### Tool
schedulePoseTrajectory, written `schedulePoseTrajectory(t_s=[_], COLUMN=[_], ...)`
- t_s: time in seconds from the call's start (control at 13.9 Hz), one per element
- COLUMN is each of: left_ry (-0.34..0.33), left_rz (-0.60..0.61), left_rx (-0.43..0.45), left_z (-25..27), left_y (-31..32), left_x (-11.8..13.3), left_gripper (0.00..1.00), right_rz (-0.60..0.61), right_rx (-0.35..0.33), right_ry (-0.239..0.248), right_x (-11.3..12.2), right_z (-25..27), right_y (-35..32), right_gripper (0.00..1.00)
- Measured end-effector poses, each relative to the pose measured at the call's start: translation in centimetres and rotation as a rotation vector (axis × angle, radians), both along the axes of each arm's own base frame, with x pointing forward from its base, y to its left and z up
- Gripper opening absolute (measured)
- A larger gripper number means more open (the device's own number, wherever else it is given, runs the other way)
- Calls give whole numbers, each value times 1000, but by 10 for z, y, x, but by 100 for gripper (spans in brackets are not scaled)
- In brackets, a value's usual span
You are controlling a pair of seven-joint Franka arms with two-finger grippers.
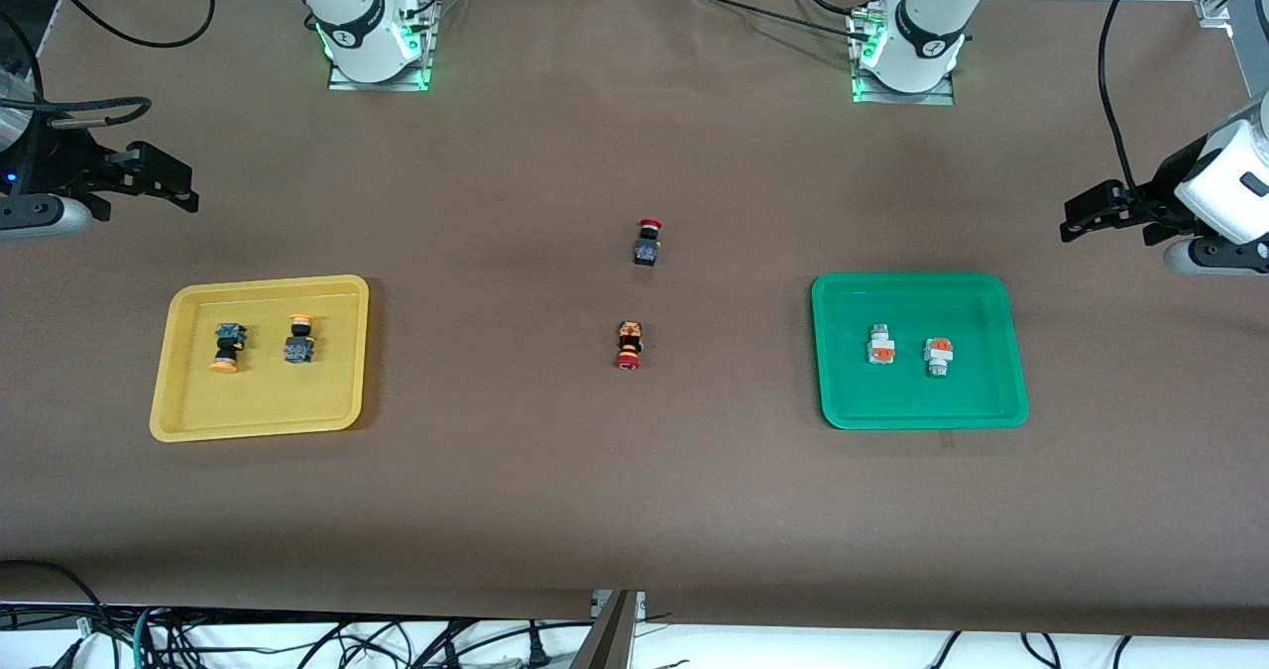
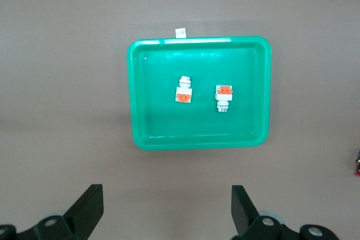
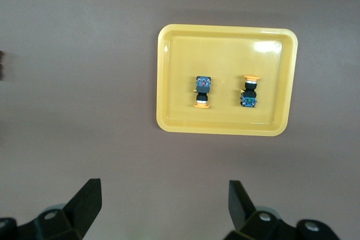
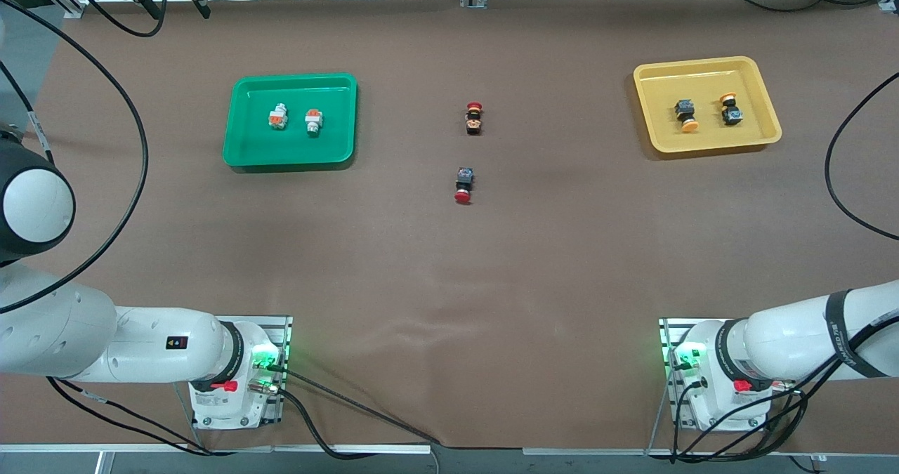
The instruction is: Place green and yellow buttons in trays
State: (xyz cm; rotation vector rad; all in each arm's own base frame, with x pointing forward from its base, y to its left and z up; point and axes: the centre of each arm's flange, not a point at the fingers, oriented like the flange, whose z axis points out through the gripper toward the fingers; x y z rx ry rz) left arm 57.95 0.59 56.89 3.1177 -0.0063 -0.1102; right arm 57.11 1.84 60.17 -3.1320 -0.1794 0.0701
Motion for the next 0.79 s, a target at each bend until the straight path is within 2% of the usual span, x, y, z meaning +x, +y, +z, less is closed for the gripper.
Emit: schedulePoseTrajectory(t_s=[0.36,0.79], left_ry=[-6,-9], left_rz=[-12,-14], left_rx=[1,1], left_z=[-5,-4], left_y=[-7,-8], left_x=[20,21], left_gripper=[100,100], right_rz=[0,0], right_rx=[0,0], right_ry=[0,0], right_x=[0,0], right_z=[0,0], right_y=[0,0], right_gripper=[100,100])
